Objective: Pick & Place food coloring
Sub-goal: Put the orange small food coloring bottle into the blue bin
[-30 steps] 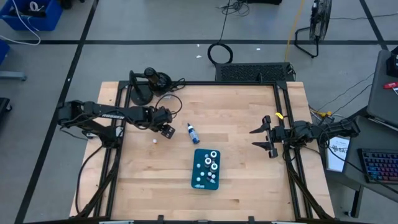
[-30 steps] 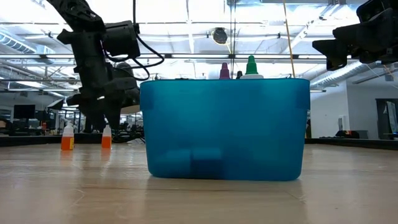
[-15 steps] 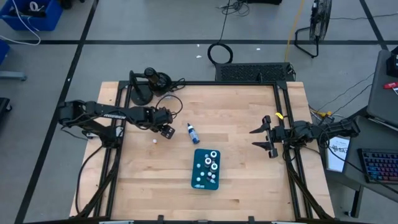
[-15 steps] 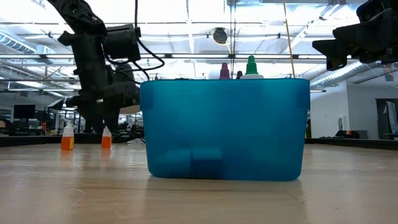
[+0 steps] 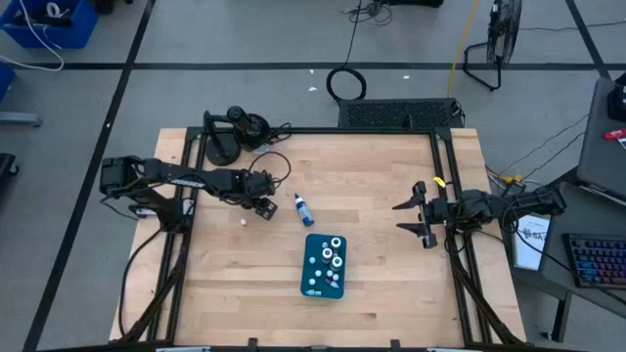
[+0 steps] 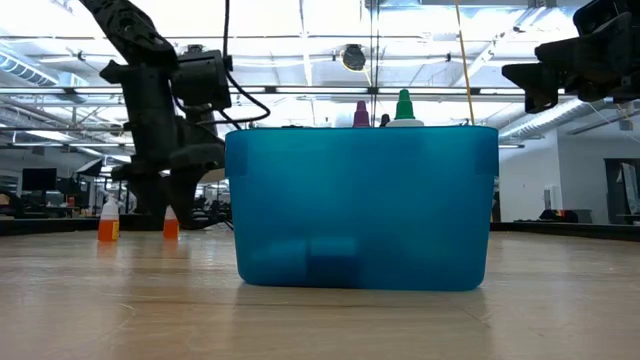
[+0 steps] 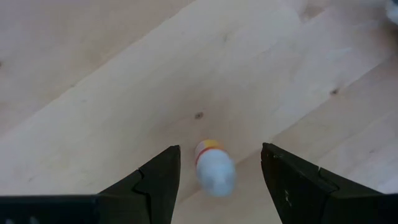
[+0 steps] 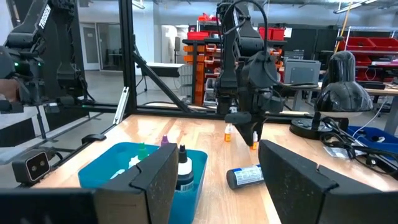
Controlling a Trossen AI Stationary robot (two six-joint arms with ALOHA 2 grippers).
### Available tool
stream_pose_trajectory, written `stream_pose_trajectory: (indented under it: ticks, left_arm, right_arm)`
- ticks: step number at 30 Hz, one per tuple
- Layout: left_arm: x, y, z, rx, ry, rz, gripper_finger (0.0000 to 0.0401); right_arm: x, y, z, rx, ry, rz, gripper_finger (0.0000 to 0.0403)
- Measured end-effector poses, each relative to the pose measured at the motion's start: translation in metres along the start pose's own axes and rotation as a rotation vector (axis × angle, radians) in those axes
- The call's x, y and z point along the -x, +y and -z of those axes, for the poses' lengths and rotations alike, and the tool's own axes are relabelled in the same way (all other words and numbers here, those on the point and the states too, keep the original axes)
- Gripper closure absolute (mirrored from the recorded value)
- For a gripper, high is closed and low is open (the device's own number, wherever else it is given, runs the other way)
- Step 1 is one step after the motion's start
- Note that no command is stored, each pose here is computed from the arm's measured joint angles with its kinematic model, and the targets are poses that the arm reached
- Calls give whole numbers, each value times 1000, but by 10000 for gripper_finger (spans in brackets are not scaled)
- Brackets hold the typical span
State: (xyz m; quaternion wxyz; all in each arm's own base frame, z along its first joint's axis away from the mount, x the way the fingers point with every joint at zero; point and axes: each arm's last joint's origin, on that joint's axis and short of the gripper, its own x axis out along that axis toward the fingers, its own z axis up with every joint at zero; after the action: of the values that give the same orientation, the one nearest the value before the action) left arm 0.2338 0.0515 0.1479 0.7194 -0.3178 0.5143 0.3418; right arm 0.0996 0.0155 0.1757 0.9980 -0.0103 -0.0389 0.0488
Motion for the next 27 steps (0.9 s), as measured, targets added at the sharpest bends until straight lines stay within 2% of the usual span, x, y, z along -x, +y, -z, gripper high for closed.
stream_pose_trajectory:
  ticks: [8,11,16,18,23,27]
  left_arm:
    - [0,0,0,-14,0,1,185]
    - [0,0,0,-21,0,1,221]
    - [0,-2,-1,-26,-3,30,311]
    - [1,-2,-1,-30,-4,33,334]
    - [3,-6,0,-50,15,63,334]
    - [16,-26,-1,-110,7,139,334]
  right_arm:
    - [0,0,0,0,1,0,191]
    - [0,0,0,0,1,0,190]
    - [0,0,0,0,1,0,190]
    - [0,0,0,0,1,0,191]
    - [0,0,0,0,1,0,191]
    - [0,0,0,0,1,0,190]
